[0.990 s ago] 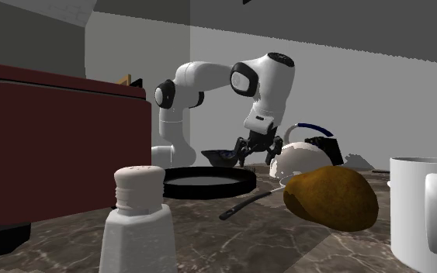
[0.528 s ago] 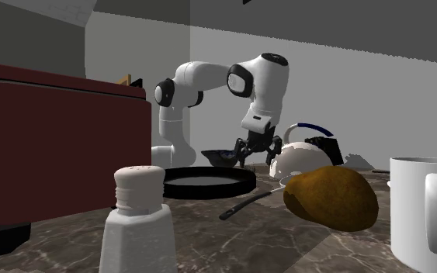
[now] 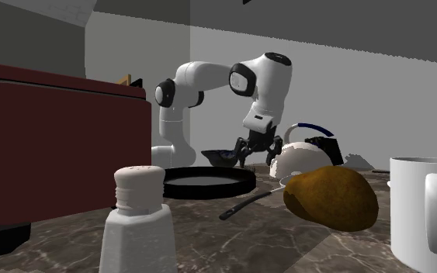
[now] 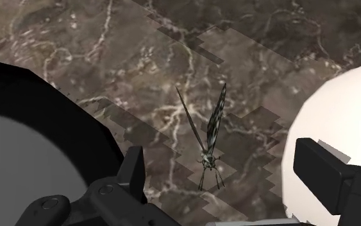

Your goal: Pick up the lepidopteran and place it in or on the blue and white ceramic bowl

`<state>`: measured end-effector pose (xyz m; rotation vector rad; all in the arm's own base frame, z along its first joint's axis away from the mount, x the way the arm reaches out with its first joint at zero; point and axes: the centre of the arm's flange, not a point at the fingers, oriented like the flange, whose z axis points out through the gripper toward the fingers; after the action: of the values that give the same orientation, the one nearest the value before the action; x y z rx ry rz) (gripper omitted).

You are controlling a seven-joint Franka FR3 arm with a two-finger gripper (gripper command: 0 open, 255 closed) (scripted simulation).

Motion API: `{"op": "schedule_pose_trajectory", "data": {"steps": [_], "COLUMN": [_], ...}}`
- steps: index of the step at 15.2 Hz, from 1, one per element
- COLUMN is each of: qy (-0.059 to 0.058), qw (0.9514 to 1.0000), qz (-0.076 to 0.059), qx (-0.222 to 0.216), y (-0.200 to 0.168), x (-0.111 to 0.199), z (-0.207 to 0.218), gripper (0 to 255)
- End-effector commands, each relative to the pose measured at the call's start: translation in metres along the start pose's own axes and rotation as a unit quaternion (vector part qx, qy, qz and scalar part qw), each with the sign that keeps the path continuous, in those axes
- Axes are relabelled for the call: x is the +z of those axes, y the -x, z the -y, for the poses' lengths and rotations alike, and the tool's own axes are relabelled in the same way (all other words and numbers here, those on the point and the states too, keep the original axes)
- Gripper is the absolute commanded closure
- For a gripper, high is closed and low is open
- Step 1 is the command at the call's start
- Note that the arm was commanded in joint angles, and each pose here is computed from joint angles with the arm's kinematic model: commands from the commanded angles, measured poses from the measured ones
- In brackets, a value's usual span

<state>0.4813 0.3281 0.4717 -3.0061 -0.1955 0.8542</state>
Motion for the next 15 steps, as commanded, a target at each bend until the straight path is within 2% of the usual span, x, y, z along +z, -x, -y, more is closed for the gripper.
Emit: {"op": "schedule_pose_trajectory", "data": {"steps": [1, 5, 6, 7, 8, 9, 10, 15], "qy": [0.015, 0.015, 0.004, 0.004, 0.049, 0.094, 0.112, 0.112], "qw": [0.9995, 0.9995, 1.0, 1.0, 0.9951, 0.9815, 0.9736, 0.9736], "qz": [0.026, 0.026, -0.004, -0.004, -0.083, -0.161, -0.193, -0.193], "qx": [-0.001, -0.001, -0.001, -0.001, 0.02, 0.042, 0.05, 0.05], "y": [-0.01, -0.012, 0.001, 0.001, 0.038, 0.074, 0.087, 0.078], "x": [0.022, 0.024, -0.006, -0.006, -0.003, 0.007, 0.013, 0.037], "z": [0.006, 0.011, 0.007, 0.007, 0.02, 0.033, 0.039, 0.033], "gripper": [255, 255, 0, 0, 0, 0, 0, 0]}}
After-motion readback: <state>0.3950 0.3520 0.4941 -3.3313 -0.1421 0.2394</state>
